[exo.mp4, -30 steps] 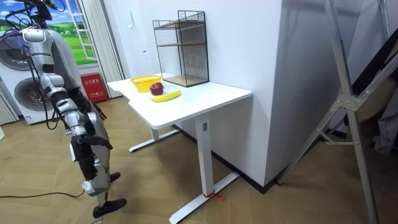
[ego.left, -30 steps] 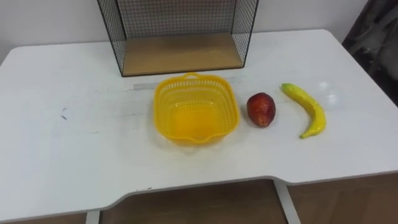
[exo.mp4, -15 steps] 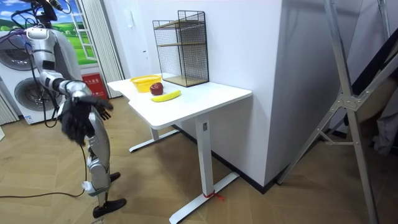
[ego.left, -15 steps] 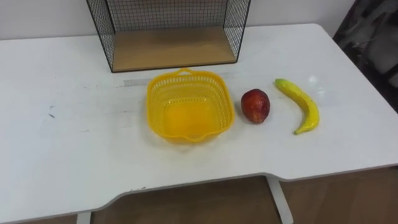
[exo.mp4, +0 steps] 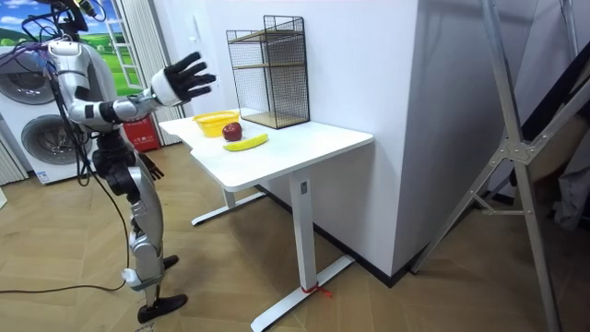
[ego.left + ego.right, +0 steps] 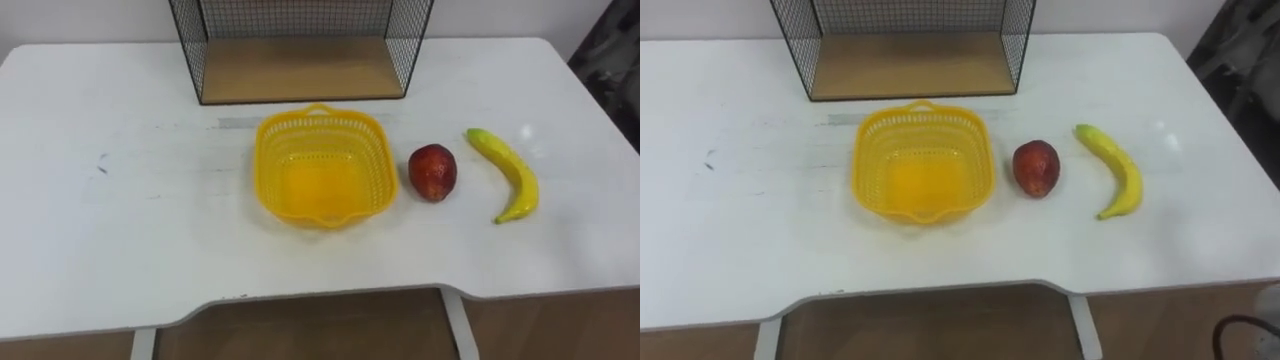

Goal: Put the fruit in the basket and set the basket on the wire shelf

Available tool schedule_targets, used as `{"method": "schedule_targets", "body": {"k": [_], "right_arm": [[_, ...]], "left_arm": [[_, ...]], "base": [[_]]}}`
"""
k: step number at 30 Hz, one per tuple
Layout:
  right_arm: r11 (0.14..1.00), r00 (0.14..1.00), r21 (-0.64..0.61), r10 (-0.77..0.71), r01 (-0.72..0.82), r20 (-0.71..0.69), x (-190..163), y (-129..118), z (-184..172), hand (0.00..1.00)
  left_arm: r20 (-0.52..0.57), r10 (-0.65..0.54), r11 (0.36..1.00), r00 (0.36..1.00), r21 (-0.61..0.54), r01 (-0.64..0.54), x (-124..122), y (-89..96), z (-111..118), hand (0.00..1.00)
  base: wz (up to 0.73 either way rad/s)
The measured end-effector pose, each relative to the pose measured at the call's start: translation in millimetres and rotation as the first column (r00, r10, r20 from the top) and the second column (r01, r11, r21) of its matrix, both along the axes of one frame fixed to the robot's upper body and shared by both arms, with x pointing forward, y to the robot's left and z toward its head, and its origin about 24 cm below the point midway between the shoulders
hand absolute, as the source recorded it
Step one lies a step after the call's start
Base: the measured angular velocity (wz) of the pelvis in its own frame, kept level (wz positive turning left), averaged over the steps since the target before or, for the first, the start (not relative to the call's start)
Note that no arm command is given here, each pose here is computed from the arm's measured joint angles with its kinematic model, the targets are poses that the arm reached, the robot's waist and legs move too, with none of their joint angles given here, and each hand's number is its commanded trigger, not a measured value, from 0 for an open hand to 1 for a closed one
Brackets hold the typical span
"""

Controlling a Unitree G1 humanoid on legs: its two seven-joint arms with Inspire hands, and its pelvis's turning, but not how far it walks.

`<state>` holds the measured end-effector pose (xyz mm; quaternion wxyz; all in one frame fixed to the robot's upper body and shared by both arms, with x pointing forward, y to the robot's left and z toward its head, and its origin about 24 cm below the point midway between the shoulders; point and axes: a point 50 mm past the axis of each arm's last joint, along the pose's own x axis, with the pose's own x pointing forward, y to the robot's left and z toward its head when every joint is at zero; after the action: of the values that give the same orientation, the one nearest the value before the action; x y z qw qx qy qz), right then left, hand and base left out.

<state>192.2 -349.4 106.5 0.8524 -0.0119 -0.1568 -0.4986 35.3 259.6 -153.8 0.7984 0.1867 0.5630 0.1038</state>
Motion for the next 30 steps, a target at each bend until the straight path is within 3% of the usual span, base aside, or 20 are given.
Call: {"method": "schedule_targets", "body": {"k": [11,16,30], "right_arm": [[0.931,0.925,-0.044,0.352,-0.362,-0.142,27.0,35.3,-11.1,0.0],[0.819,0.784,-0.048,0.529,-0.572,-0.325,39.1,59.6,-31.7,0.0],[0.681,0.607,-0.037,0.625,-0.731,-0.49,42.8,69.1,-43.2,0.0]], "left_arm": [[-0.055,-0.05,0.999,0.997,-0.005,0.05,-14.3,-2.4,-1.6,0.0],[-0.071,-0.057,0.998,0.996,0.0,0.057,-13.4,-1.9,-2.0,0.0],[-0.098,-0.094,0.996,0.991,-0.01,0.093,-11.6,-3.4,-2.9,0.0]], "base": [[0.0],[0.04],[0.05]]}}
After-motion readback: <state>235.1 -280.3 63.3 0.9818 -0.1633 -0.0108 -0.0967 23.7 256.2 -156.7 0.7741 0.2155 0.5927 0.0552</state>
